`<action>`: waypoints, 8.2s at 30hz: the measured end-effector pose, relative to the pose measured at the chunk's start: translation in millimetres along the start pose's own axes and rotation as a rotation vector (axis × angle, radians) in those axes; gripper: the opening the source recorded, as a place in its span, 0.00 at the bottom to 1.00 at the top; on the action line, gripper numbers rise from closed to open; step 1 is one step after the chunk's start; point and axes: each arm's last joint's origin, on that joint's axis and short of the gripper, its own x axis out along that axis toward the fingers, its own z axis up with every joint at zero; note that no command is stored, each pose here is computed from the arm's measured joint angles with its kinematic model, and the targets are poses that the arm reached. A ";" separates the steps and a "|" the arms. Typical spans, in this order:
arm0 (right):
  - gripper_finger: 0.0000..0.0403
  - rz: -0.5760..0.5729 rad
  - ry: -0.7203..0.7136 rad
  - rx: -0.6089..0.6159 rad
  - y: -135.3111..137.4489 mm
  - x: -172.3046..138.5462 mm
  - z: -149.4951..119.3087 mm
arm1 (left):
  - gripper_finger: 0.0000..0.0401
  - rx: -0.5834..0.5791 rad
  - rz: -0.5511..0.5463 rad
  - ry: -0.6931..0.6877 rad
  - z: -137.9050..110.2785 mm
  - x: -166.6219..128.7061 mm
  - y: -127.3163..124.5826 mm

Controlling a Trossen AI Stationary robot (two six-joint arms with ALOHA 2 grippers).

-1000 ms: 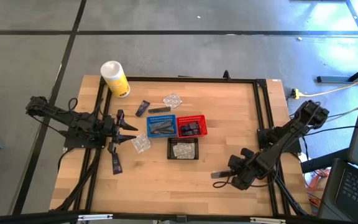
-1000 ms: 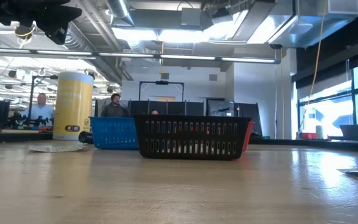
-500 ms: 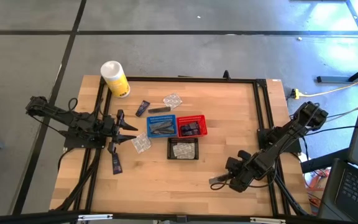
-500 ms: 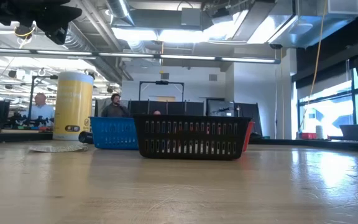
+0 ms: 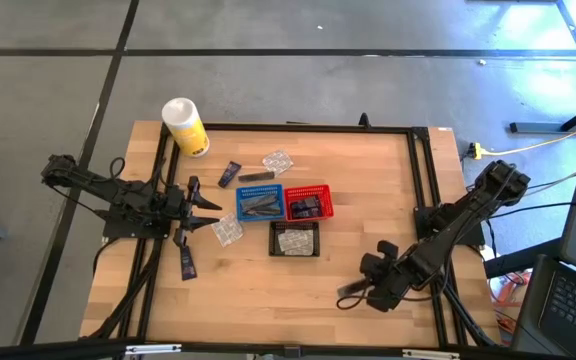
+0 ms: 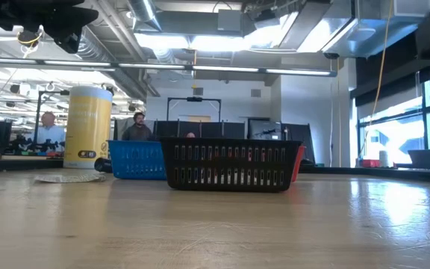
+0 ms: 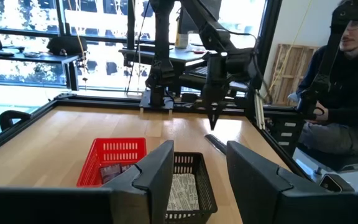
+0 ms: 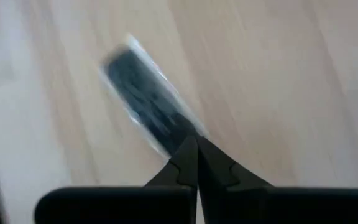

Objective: Pick & Place Travel size toiletries
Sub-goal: Put the black comb into the blue bin, then put the blue shaver cream into the red bin

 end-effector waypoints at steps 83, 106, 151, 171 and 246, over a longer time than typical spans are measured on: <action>0.00 0.050 0.040 -0.059 32.4 50.6 33.6 | 0.36 0.000 0.000 0.000 0.0 0.0 0.0; 0.00 0.072 0.008 -0.068 32.0 38.8 37.2 | 0.36 0.064 0.015 -0.001 0.0 0.1 0.5; 0.01 -0.100 0.158 -0.057 15.5 -14.3 -6.6 | 0.58 -0.116 0.156 0.450 26.6 10.8 -5.5; 0.04 -0.149 0.052 -0.077 13.9 -14.4 -3.4 | 0.56 -0.866 0.468 1.427 -10.1 17.0 -33.1; 0.02 -0.336 0.021 -0.102 -8.5 -12.8 12.4 | 0.51 -1.113 1.455 0.954 -105.6 20.6 -67.7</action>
